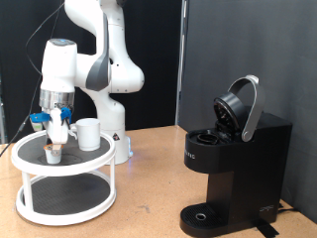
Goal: Make a cup of coffee with the keurig machine
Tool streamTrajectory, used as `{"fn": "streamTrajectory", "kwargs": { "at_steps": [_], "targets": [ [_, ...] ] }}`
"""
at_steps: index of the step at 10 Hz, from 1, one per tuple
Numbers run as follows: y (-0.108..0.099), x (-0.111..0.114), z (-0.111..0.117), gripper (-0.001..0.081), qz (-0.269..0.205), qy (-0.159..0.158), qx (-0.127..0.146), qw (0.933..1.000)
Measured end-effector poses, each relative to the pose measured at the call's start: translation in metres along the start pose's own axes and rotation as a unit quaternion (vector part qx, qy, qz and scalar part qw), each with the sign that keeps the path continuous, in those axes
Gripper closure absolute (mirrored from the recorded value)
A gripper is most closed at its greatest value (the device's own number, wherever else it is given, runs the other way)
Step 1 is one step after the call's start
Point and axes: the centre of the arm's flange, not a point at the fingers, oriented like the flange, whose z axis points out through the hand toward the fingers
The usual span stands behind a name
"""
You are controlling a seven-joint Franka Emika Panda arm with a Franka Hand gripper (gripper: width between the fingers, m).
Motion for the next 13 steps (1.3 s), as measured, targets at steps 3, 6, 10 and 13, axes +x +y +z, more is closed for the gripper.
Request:
{"fn": "streamTrajectory", "kwargs": {
  "at_steps": [3, 6, 10, 13],
  "targets": [
    [0.001, 0.000, 0.004, 0.0186, 0.001, 0.002, -0.005, 1.0000],
    [0.001, 0.000, 0.005, 0.0443, 0.003, 0.002, -0.007, 1.0000],
    [-0.012, 0.012, -0.023, 0.0443, 0.000, -0.003, -0.054, 0.9986],
    [-0.024, 0.027, -0.062, 0.0443, -0.030, -0.021, -0.067, 0.9971]
  ]
}}
